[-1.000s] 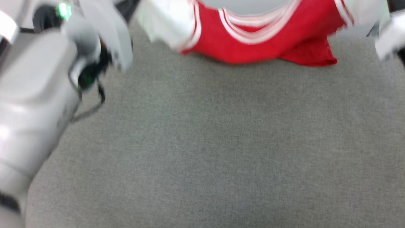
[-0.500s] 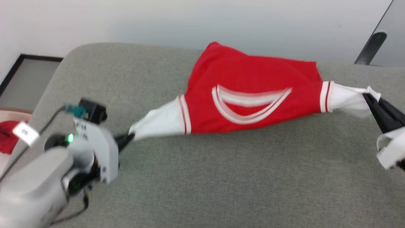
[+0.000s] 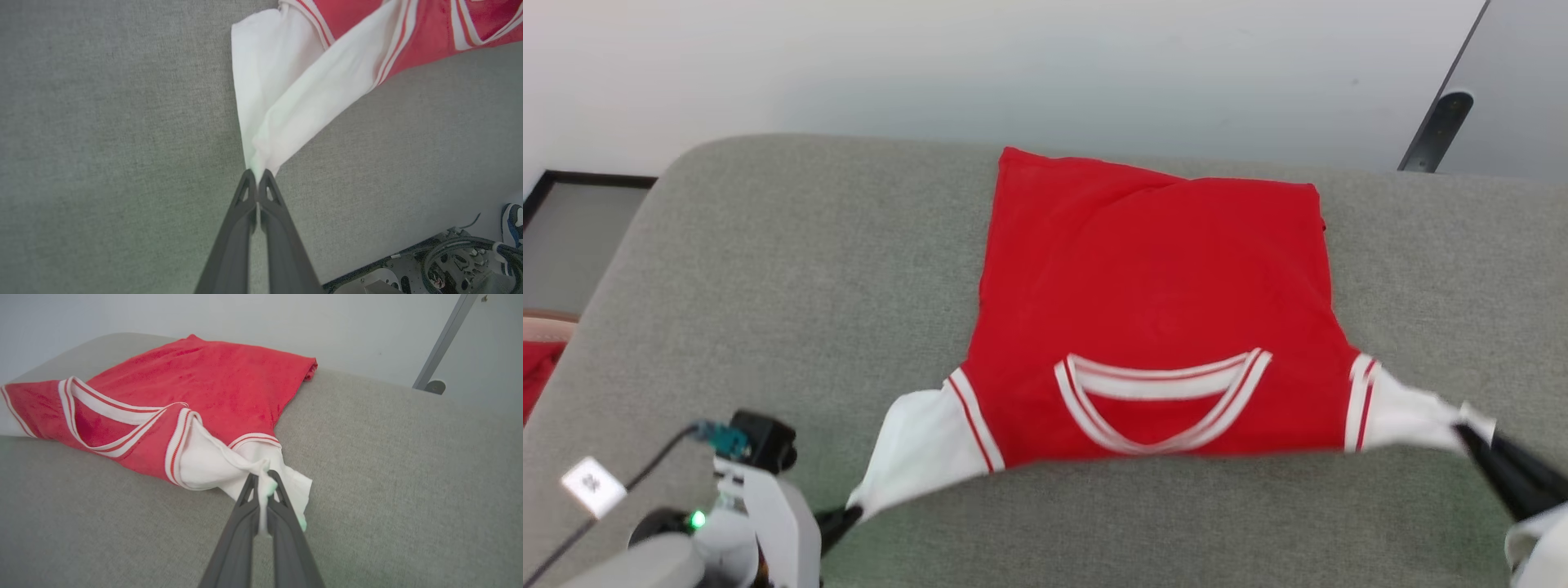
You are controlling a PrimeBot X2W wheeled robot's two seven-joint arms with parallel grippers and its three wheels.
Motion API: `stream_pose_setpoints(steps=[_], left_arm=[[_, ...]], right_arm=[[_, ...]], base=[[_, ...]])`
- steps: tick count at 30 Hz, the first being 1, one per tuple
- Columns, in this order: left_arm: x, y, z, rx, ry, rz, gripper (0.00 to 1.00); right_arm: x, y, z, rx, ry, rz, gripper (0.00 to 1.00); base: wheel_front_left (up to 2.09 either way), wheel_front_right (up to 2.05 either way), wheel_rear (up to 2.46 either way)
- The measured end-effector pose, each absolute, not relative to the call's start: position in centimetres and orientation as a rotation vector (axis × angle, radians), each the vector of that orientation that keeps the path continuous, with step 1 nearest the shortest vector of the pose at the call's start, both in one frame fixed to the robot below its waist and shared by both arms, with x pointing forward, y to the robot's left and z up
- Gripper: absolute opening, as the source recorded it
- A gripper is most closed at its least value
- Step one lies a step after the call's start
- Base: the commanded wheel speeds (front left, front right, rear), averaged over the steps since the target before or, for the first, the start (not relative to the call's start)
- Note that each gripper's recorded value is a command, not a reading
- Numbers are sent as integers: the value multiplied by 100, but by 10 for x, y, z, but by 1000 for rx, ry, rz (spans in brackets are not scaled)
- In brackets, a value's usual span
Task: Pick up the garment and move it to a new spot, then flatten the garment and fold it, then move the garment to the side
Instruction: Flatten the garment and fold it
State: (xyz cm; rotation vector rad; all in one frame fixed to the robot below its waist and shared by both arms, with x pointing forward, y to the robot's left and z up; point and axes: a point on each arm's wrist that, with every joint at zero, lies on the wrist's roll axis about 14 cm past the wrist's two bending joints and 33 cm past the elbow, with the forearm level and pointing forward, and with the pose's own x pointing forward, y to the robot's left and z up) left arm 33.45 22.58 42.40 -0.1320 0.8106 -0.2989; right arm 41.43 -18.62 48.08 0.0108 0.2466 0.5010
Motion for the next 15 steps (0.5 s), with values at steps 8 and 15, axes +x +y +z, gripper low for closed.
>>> stream_pose_setpoints(steps=[8, 15], left_arm=[[300, 221, 399, -186, 925, -251, 0], [276, 228, 385, -213, 982, -181, 0]], right_arm=[[381, -185, 441, 26, 410, 517, 0], [360, -193, 424, 57, 515, 501, 0]], base=[[0, 0, 0], [0, 0, 0]])
